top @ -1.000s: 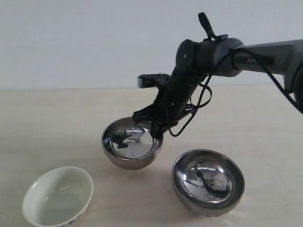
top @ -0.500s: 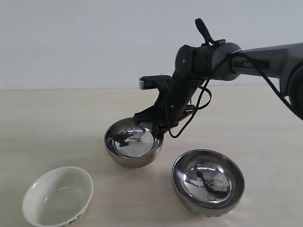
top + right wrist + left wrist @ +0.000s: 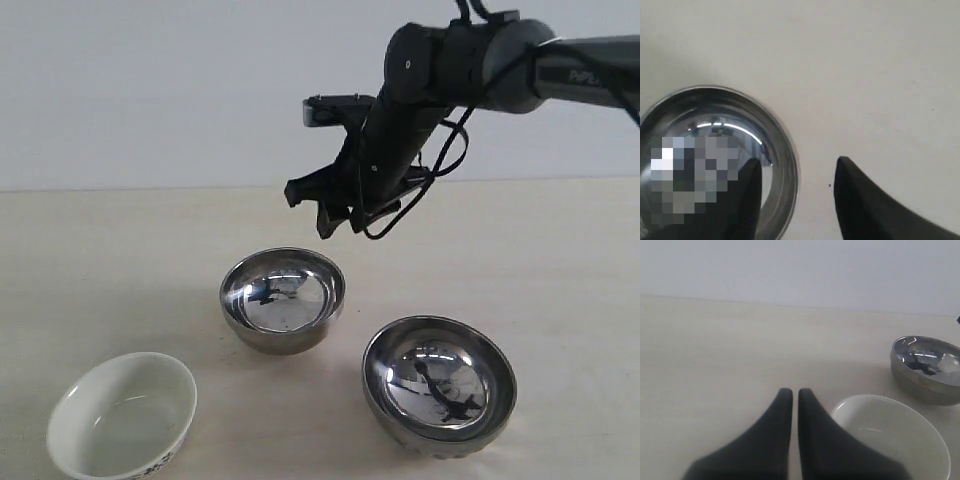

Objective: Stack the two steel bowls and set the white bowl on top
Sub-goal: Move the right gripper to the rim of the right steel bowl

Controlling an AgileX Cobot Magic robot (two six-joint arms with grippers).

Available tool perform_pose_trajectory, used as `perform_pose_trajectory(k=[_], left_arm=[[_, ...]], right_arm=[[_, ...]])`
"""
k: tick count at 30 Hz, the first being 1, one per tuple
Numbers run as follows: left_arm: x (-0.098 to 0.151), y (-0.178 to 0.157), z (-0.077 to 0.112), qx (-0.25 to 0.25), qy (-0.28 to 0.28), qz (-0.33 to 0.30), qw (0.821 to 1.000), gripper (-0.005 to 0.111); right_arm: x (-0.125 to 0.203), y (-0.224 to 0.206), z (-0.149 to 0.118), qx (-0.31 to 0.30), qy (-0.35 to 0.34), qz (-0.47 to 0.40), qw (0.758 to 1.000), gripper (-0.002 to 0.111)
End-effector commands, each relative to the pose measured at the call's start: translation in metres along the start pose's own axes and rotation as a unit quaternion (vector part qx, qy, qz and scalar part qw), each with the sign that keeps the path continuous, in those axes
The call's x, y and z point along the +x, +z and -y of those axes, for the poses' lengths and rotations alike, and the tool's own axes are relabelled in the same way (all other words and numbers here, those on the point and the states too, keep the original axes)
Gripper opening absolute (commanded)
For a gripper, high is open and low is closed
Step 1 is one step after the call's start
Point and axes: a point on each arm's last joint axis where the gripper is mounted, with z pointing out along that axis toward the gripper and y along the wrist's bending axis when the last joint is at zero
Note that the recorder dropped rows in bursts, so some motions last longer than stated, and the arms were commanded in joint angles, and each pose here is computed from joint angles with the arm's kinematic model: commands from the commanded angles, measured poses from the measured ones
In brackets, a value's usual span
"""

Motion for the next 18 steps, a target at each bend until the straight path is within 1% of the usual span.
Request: perform_pose_trajectory(k=[1,4,8,10,14,18], left_arm=[[0.001,0.0,0.0,-0.002,0.0,0.001,1.0,0.004],[0.001,0.0,0.0,-0.002,0.0,0.001,1.0,0.004],[0.001,0.0,0.0,-0.002,0.0,0.001,1.0,0.004],[0.001,0.0,0.0,-0.002,0.0,0.001,1.0,0.004],[0.001,0.0,0.0,-0.002,0.0,0.001,1.0,0.004],[0.001,0.0,0.0,-0.002,0.0,0.001,1.0,0.004]], right_arm=[[0.006,-0.037,0.001,0.031,-0.01,-0.018,0.999,0.04],[0.025,-0.045,0.006,0.064,-0.009,-0.033,0.997,0.04],[0.062,-0.054,0.009,0.072,-0.012,-0.049,0.996,0.04],[0.084,-0.068,0.01,0.081,-0.02,-0.044,0.996,0.04],[0.106,-0.082,0.011,0.094,-0.031,-0.042,0.994,0.039],[0.121,-0.099,0.01,0.098,-0.015,-0.027,0.995,0.039]])
